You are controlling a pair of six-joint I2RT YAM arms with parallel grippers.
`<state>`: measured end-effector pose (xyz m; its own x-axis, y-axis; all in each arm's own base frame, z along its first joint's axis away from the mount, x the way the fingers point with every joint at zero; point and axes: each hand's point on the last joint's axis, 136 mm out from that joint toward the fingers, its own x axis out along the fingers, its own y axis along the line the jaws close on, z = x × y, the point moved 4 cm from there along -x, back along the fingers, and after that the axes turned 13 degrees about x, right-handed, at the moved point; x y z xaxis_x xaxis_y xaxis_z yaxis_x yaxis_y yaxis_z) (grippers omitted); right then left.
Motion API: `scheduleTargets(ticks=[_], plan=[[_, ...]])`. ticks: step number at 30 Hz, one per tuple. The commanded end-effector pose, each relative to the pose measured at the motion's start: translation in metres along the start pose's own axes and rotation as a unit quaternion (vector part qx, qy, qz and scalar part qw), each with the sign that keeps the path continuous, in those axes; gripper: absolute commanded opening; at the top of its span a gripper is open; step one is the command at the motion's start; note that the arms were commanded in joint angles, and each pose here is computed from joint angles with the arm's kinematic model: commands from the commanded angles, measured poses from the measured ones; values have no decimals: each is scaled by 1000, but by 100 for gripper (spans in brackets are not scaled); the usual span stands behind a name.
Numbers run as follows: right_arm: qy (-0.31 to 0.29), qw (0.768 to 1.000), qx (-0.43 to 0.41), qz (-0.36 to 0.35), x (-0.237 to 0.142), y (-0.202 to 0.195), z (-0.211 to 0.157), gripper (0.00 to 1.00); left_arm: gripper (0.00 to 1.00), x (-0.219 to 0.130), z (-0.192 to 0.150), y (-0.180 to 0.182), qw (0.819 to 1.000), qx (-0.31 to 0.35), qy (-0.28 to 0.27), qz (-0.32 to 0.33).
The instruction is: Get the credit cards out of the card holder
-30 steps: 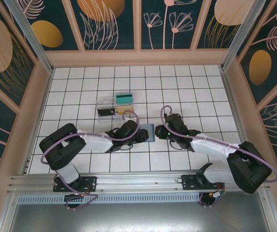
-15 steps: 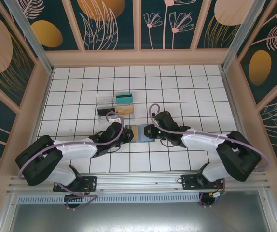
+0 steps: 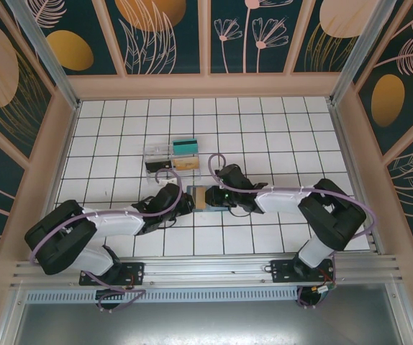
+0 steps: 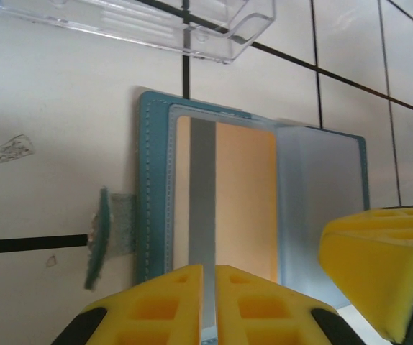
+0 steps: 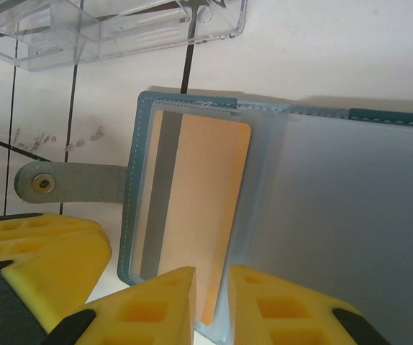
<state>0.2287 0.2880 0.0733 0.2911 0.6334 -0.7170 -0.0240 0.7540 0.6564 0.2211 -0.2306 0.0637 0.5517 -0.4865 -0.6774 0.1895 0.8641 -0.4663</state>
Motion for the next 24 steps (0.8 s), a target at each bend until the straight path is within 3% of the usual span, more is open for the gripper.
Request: scheduleTargets(ticks=[1, 11, 24], plan=[[5, 1000, 6, 14, 5, 11, 2, 20, 13, 6, 2, 4, 1000, 11, -1, 16], [15, 1000, 17, 0, 14, 4, -1, 20, 9, 14, -12, 18, 999, 3, 26, 47], [22, 999, 24, -1, 19, 3, -2, 20, 6, 16, -18, 15, 999, -8, 36, 23]])
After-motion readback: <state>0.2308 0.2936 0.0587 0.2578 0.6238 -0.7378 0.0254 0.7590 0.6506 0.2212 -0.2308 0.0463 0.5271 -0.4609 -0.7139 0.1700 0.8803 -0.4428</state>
